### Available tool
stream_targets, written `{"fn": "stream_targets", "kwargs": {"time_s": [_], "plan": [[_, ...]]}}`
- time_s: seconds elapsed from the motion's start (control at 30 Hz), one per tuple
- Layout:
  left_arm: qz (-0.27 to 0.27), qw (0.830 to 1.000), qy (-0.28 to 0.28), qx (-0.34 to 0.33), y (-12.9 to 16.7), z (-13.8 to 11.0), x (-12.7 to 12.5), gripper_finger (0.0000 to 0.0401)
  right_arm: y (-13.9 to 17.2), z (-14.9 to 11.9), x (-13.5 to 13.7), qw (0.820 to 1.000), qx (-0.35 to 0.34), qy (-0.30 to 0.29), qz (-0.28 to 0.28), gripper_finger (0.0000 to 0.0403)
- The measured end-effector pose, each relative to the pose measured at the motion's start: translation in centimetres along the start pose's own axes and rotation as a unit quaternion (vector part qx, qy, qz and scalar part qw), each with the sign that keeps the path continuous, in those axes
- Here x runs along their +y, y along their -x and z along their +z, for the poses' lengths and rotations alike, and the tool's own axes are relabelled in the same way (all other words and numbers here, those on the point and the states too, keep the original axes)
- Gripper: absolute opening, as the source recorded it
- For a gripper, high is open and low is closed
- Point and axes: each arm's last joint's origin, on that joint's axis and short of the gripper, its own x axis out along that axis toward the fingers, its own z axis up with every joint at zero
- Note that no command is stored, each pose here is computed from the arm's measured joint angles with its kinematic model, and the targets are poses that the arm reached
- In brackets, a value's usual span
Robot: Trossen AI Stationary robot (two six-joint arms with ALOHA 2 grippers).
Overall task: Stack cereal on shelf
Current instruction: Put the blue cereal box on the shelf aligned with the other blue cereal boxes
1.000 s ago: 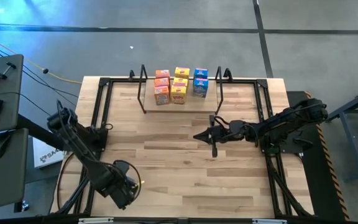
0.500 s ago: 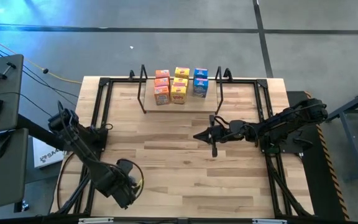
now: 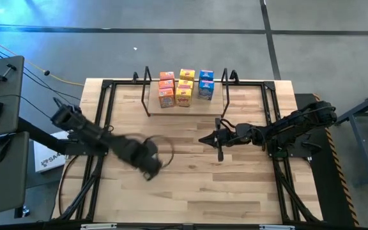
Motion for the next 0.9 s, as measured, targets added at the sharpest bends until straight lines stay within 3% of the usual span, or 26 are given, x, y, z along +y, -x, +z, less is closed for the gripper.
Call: {"fn": "stream_targets", "kwargs": {"time_s": [0.27,0.47,0.67,0.9], "plan": [[-0.044,0.99,-0.119,-0.067,-0.9,8.8,3.0,0.0103,0.0,0.0,0.0,1.0,0.0,0.005,0.0,0.0],[-0.065,0.976,-0.173,-0.116,-1.3,13.5,5.8,0.0103,0.0,0.0,-0.1,1.0,0.0,0.01,-0.006,0.0],[-0.077,0.97,-0.2,-0.115,-2.9,16.5,7.6,0.0103,0.0,-0.1,-0.1,1.0,0.007,0.01,-0.008,0.0],[-0.088,0.968,-0.214,-0.098,-4.7,17.7,7.8,0.0103,0.0,0.0,-0.1,1.0,0.006,0.023,-0.011,0.0]]}}
